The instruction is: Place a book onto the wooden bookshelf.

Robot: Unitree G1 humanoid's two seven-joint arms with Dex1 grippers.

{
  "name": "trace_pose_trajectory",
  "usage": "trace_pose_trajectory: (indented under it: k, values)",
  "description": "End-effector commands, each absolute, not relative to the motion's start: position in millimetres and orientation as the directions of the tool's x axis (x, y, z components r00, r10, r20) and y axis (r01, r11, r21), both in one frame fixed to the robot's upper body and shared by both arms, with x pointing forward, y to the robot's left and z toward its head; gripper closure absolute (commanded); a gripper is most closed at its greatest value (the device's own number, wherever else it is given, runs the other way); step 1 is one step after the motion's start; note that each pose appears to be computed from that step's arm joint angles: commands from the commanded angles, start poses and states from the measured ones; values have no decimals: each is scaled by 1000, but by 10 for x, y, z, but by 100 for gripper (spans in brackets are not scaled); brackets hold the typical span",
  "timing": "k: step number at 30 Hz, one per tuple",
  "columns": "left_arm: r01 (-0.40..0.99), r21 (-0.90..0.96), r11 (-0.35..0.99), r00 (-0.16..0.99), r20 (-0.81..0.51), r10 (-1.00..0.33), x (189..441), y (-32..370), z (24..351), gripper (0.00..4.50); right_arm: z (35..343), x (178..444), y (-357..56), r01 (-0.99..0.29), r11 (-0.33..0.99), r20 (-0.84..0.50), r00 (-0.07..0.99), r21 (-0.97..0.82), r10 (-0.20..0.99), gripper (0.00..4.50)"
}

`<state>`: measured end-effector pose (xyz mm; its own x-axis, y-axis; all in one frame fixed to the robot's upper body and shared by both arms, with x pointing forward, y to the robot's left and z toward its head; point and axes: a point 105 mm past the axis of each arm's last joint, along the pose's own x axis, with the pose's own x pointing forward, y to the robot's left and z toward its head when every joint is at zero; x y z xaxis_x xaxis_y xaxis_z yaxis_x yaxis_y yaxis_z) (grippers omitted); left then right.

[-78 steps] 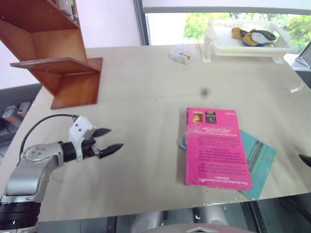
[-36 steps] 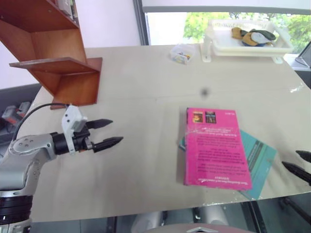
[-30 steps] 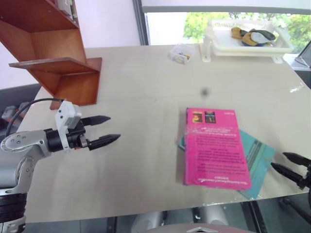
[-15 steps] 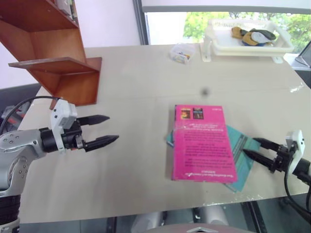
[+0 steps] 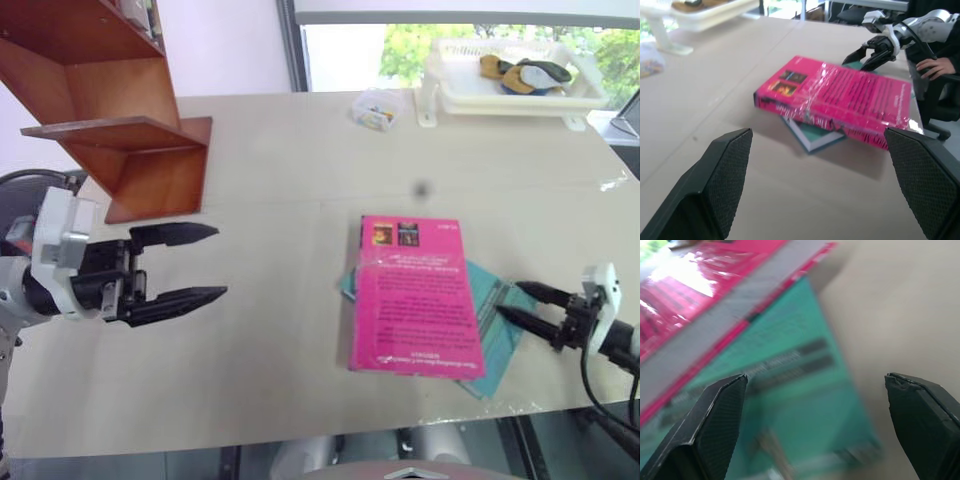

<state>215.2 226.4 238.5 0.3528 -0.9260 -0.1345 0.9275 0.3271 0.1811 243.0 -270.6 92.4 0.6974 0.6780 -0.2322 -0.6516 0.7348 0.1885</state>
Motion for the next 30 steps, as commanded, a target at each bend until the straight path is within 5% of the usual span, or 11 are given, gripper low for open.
trace_pose_trajectory:
  k: [1,10,30]
  values:
    - [926,252,282,315,-104,-943,2076,2191,2586,4,1074,2328,-2896,-635,758,-213,727,152,652,0]
    - [927,257,275,310,-107,-945,2118,2184,2591,4,1004,2011,-2689,-695,654,-245,607,300,756,0]
    - [931,248,267,308,-142,-941,2154,2199,2565,4,958,2727,-2128,-789,574,-134,558,220,819,0]
